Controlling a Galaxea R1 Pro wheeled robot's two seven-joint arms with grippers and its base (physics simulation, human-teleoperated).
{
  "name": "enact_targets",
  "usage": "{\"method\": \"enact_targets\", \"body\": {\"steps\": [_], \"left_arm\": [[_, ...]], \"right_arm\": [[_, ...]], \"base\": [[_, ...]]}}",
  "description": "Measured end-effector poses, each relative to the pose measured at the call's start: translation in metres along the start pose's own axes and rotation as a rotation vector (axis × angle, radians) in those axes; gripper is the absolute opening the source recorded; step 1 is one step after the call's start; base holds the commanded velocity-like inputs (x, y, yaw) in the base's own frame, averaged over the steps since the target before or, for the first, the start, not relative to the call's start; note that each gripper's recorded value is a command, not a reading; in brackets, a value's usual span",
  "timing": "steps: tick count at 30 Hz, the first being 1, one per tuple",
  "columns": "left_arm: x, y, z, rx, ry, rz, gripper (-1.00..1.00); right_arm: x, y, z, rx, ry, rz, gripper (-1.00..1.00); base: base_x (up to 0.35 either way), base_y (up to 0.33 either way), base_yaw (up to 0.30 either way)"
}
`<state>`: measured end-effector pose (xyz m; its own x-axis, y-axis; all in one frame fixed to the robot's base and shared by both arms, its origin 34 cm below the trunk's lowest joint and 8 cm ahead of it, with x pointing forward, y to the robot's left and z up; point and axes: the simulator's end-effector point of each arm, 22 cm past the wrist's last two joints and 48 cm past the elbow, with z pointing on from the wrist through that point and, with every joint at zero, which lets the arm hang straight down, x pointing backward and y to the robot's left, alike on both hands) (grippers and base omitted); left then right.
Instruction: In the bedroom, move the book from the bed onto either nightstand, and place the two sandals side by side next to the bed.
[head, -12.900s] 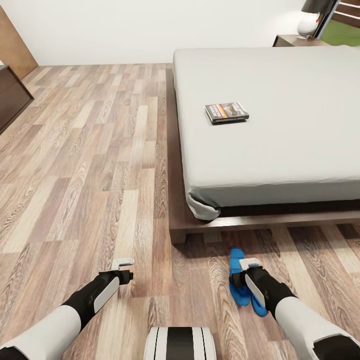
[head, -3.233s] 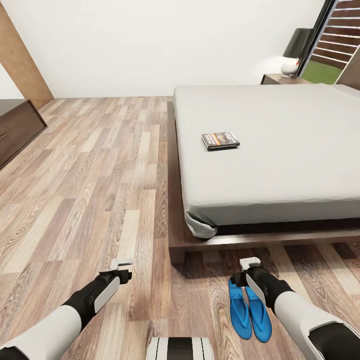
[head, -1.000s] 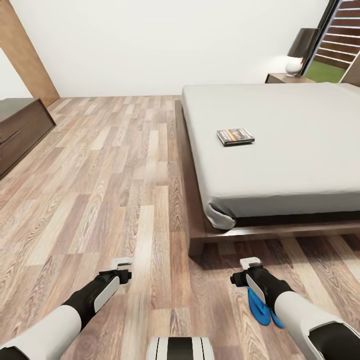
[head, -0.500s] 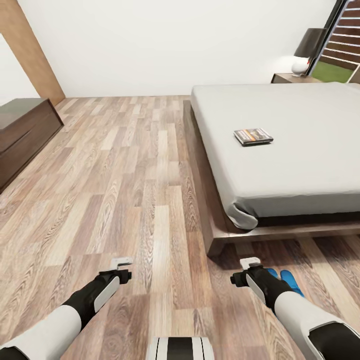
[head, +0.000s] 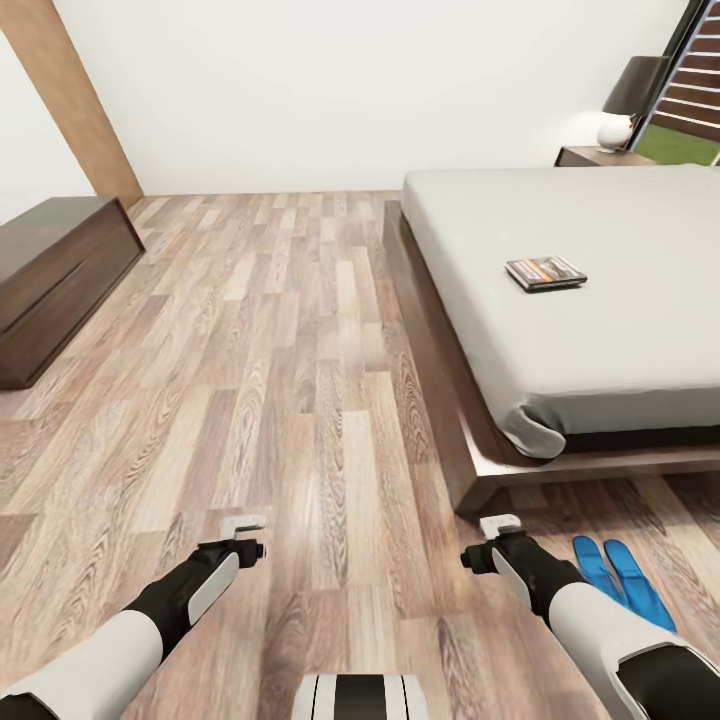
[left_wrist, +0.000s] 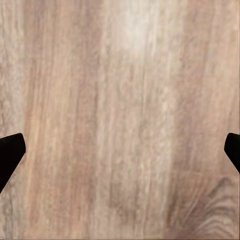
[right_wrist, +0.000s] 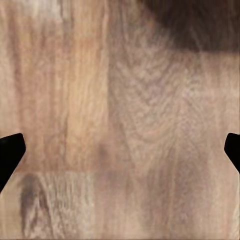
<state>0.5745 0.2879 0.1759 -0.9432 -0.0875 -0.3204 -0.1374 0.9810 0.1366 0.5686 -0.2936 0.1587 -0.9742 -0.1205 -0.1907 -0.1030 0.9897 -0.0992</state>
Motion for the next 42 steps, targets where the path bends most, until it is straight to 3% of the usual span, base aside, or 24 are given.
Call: {"method": "enact_targets", "body": {"steps": [13, 26, 42], "left_arm": [[0.000, 0.000, 0.000, 0.000, 0.000, 0.000, 1.00], [0.000, 0.000, 0.000, 0.000, 0.001, 0.002, 1.00], [0.000, 0.000, 0.000, 0.000, -0.001, 0.002, 1.00]], "right_arm": [[0.000, 0.000, 0.000, 0.000, 0.000, 0.000, 1.00], [-0.002, 0.000, -0.001, 0.000, -0.006, 0.000, 1.00], [-0.042, 0.004, -0.013, -0.011, -0.093, 0.001, 1.00]], "base": [[0.023, 0.339, 0.000], [0.179, 0.303, 0.000], [0.234, 0.251, 0.000]]}}
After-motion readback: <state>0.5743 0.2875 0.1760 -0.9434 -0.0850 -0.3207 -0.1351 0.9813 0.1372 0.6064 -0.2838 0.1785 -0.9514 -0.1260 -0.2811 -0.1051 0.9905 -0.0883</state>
